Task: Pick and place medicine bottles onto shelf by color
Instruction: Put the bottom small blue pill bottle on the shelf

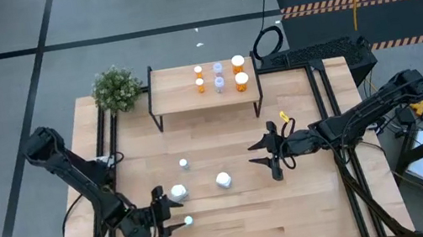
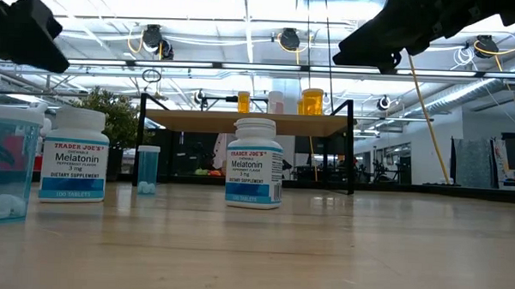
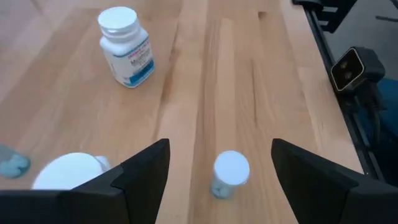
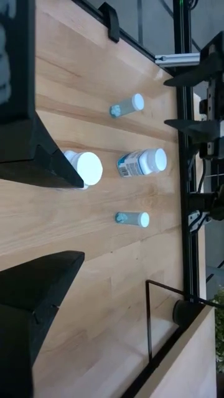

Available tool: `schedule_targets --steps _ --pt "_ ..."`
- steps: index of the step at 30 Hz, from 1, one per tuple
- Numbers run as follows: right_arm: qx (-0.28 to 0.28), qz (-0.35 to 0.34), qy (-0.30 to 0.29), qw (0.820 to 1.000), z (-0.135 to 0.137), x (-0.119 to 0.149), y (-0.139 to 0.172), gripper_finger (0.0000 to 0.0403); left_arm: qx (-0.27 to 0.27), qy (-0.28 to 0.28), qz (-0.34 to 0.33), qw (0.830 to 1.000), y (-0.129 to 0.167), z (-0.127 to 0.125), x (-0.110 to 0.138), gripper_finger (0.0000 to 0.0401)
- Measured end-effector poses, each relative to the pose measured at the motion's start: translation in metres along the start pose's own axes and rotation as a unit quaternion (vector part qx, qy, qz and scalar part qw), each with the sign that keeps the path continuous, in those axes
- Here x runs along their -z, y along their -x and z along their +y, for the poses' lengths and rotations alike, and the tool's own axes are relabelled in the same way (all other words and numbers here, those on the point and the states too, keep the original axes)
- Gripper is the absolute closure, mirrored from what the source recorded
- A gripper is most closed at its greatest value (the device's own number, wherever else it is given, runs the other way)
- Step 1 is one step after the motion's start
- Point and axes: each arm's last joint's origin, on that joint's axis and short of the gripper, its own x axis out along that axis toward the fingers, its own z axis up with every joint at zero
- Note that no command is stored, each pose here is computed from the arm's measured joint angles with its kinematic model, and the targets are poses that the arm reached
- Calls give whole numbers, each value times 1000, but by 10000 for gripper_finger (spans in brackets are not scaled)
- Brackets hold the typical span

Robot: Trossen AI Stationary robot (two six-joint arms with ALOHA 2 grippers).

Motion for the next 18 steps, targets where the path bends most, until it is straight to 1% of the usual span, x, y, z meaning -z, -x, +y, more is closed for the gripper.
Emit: schedule_targets --steps 9,18 --pt "0 0 -5 1000 0 0 0 234 -4 2 23 1000 -14 -12 22 119" --pt "0 0 -3 1000 0 0 0 234 3 -2 17 1000 -28 -19 31 119"
